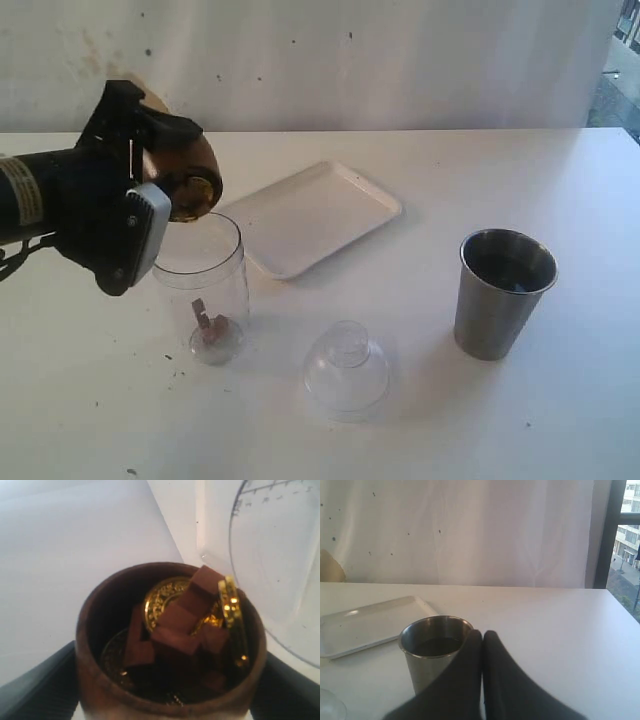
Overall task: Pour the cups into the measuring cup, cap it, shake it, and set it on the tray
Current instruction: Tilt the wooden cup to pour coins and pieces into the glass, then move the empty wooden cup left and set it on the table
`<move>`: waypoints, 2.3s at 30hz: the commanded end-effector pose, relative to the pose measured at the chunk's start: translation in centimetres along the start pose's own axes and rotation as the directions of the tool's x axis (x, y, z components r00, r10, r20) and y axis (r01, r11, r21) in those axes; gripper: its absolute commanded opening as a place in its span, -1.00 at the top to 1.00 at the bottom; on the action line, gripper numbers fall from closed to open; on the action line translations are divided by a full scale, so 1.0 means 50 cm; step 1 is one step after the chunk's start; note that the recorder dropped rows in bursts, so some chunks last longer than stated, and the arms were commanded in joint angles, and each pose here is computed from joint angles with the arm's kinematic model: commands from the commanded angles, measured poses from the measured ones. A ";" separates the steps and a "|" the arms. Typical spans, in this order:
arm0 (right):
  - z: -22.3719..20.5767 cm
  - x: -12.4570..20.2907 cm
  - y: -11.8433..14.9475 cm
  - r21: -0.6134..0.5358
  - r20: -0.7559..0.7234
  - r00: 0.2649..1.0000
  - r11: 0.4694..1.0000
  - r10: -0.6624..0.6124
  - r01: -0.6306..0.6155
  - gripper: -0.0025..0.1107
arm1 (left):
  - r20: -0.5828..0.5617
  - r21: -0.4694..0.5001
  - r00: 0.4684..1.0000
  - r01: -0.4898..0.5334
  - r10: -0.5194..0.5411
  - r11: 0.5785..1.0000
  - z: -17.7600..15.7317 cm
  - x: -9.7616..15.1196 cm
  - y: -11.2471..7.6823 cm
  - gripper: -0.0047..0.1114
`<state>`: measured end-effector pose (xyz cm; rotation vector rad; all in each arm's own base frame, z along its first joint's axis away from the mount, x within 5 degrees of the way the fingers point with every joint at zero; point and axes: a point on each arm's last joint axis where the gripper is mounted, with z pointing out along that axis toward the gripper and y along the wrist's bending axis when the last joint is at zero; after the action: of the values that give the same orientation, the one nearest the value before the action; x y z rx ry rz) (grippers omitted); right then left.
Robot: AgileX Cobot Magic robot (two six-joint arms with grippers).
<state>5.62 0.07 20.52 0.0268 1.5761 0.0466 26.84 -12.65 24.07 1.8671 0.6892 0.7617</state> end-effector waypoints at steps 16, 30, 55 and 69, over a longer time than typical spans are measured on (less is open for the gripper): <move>0.001 -0.001 0.001 -0.008 0.011 1.000 1.000 0.000 0.000 0.96 | -0.033 0.029 0.982 -0.185 0.186 0.982 -0.001 -0.005 0.014 0.92; 0.001 -0.001 0.001 -0.008 0.011 1.000 1.000 0.000 0.000 0.96 | -0.033 0.102 0.965 -0.256 0.260 0.961 0.007 -0.016 0.030 0.92; 0.001 -0.001 0.001 -0.008 0.008 1.000 1.000 0.000 0.000 0.96 | -0.034 0.080 0.931 -0.360 0.363 0.930 -0.002 -0.021 0.068 0.92; 0.001 -0.001 0.001 -0.008 0.008 1.000 1.000 0.000 0.000 0.96 | -0.030 0.049 0.955 -0.292 0.294 0.955 0.000 -0.034 0.086 0.92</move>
<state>5.62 0.07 20.52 0.0268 1.5761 0.0466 26.40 -14.88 26.51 2.1635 0.4052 1.0226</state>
